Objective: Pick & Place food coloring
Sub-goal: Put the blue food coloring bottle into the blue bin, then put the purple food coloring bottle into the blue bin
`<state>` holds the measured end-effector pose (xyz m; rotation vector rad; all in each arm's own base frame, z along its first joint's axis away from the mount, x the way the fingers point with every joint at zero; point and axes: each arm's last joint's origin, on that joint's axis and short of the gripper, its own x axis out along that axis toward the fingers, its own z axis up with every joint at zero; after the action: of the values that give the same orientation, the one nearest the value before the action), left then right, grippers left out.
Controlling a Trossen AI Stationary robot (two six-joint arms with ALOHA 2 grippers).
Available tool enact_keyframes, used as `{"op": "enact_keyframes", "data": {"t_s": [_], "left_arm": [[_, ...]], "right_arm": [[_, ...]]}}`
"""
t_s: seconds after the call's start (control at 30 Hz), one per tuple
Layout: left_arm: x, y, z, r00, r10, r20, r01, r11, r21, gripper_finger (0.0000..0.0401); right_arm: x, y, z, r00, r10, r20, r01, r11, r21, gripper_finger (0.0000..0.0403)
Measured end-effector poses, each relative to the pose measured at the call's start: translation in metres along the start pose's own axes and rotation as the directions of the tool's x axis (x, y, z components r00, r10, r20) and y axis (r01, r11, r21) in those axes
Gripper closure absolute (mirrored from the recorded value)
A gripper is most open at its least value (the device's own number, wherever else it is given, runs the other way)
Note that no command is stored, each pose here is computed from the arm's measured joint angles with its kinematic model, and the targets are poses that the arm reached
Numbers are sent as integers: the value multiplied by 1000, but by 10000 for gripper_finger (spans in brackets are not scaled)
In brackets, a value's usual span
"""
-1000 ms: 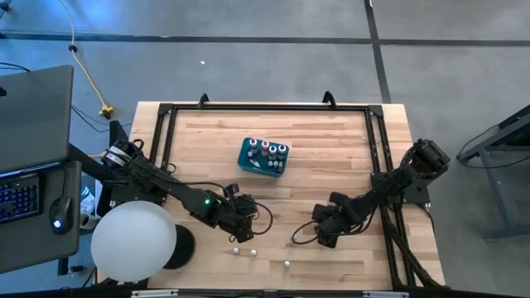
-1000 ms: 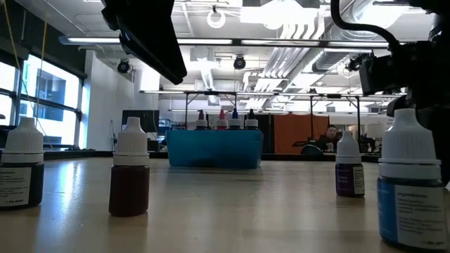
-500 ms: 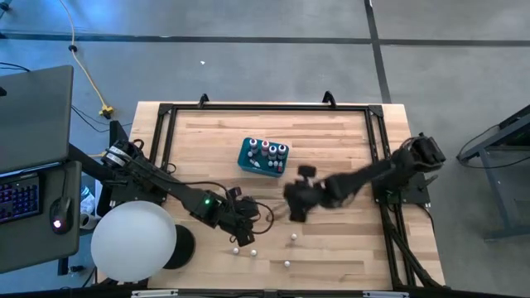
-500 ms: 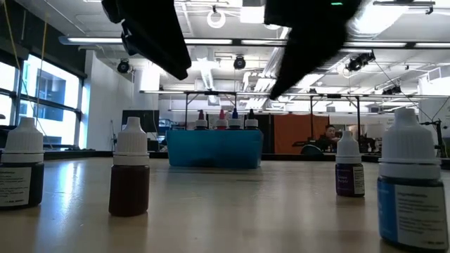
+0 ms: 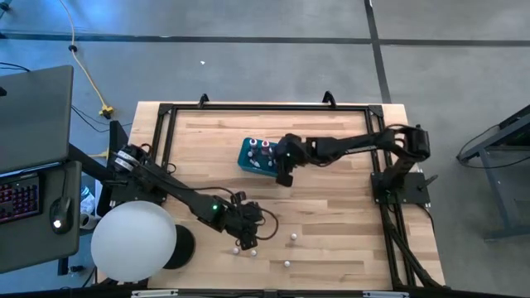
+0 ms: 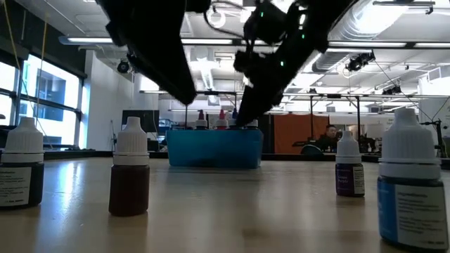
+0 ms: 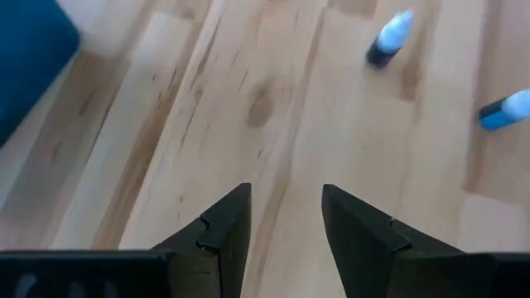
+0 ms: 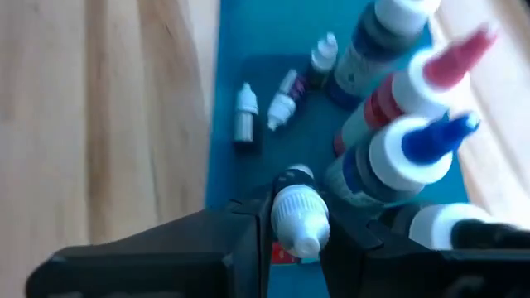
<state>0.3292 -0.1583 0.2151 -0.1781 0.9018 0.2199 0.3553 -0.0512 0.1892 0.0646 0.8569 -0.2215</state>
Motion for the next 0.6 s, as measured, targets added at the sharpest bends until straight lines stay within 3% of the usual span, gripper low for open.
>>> {"op": "enact_keyframes", "data": {"t_s": [0.2,0.6], "left_arm": [[8,-1,-4,1000,18,-19,-17,1000,10,256],[8,-1,-3,1000,22,-5,-22,1000,0,256]], "right_arm": [[19,-9,-17,996,39,-79,-44,996,-73,322],[23,-12,-16,998,35,-60,-37,998,-41,289]]}}
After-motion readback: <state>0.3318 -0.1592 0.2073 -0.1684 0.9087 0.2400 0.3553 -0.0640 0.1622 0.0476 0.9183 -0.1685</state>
